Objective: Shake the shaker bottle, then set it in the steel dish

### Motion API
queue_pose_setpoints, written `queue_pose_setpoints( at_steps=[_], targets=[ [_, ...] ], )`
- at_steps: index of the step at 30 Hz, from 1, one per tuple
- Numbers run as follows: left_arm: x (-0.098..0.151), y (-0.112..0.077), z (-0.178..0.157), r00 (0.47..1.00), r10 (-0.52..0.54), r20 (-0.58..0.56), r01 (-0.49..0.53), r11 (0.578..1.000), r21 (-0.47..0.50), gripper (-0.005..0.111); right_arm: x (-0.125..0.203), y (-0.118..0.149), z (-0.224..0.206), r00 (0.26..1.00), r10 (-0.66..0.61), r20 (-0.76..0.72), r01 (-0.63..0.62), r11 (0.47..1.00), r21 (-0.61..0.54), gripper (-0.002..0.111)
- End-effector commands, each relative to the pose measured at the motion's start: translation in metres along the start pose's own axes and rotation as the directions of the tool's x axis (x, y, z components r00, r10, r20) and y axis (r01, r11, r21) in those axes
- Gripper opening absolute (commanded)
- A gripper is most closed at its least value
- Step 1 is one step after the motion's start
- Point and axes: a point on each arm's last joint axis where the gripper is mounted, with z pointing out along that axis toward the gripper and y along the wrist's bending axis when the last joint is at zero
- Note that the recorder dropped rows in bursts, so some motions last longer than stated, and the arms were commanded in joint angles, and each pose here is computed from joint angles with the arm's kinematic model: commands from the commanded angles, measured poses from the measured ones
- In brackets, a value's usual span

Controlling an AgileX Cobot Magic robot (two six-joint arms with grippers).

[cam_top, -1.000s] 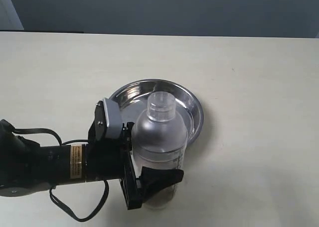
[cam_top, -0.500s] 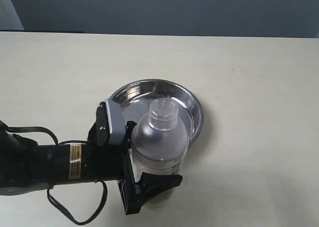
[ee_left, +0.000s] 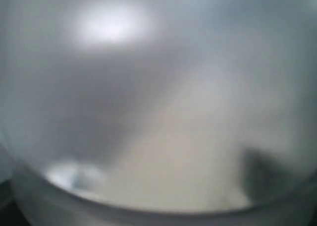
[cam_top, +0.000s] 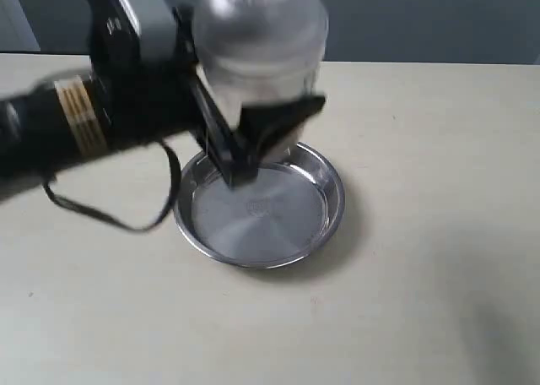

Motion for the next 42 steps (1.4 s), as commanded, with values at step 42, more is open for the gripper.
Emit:
queue_pose_setpoints(
  at_steps=[42],
  targets=[
    [-0.028,0.024,0.054,0.986,-0.15,-0.07,0.137,0.977,-0.163,0.0,0.0,0.0,0.0,1.0,-0.004,0.012,0.004,1.0,-0.003,-0.001]
  ],
)
